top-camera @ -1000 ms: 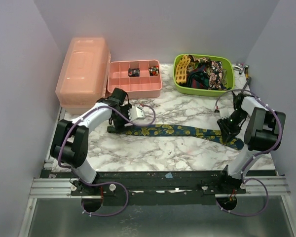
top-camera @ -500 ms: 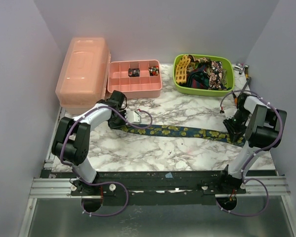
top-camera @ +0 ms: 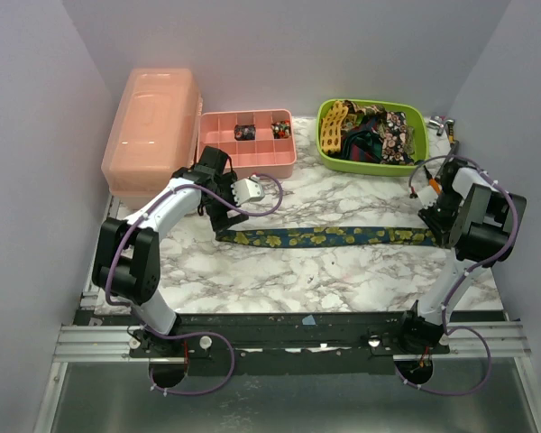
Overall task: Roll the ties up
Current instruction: Flatten out the tie at the center of the board.
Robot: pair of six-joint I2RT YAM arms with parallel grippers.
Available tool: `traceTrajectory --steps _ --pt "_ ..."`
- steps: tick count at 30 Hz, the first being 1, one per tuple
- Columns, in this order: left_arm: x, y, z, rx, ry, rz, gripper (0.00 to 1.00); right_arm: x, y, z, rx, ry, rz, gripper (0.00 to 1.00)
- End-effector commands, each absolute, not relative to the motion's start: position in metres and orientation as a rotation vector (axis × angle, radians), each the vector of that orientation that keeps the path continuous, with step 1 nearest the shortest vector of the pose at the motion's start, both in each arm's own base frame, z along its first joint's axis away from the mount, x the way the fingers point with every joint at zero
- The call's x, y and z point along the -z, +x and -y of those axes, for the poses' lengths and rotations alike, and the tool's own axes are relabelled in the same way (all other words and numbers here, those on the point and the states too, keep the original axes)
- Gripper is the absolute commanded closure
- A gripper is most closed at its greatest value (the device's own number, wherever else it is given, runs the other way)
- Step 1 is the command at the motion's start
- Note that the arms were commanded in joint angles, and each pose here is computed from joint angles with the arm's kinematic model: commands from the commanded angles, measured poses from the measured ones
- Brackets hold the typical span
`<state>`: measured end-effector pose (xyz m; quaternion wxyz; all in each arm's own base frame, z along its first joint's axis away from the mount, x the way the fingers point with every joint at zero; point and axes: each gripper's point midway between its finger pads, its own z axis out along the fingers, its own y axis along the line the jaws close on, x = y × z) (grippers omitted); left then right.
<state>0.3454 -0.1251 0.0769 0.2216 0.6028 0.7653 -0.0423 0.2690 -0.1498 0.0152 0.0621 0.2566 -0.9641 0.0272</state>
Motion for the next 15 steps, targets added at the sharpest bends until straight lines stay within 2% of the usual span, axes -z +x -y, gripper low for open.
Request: traceTrajectory --steps 1,6,8,10,12,14,15 --pt "-0.129 0.339 0.157 0.31 1.515 -2.003 0.02 -0.012 0.321 0.201 -0.291 0.909 2.986 0.62" --pt "-0.186 0.345 0.174 0.394 1.332 -1.911 0.01 -0.051 0.337 0.221 -0.33 1.0 3.036 0.5" --pt "-0.22 0.355 0.176 0.374 1.181 -1.832 0.02 -0.075 0.344 0.215 -0.306 1.033 3.095 0.42" --pt "-0.251 0.357 0.177 0.373 1.08 -1.712 0.01 -0.106 0.353 0.194 -0.199 1.079 3.205 0.33" --pt "-0.272 0.358 0.177 0.36 0.979 -1.598 0.01 -0.14 0.361 0.168 -0.075 1.136 3.328 0.19" --pt "-0.281 0.357 0.175 0.356 0.89 -1.554 0.01 -0.176 0.368 0.137 0.099 1.217 3.462 0.01" --pt "-0.282 0.354 0.174 0.364 0.869 -1.571 0.02 -0.192 0.373 0.118 0.215 1.244 3.545 0.0"
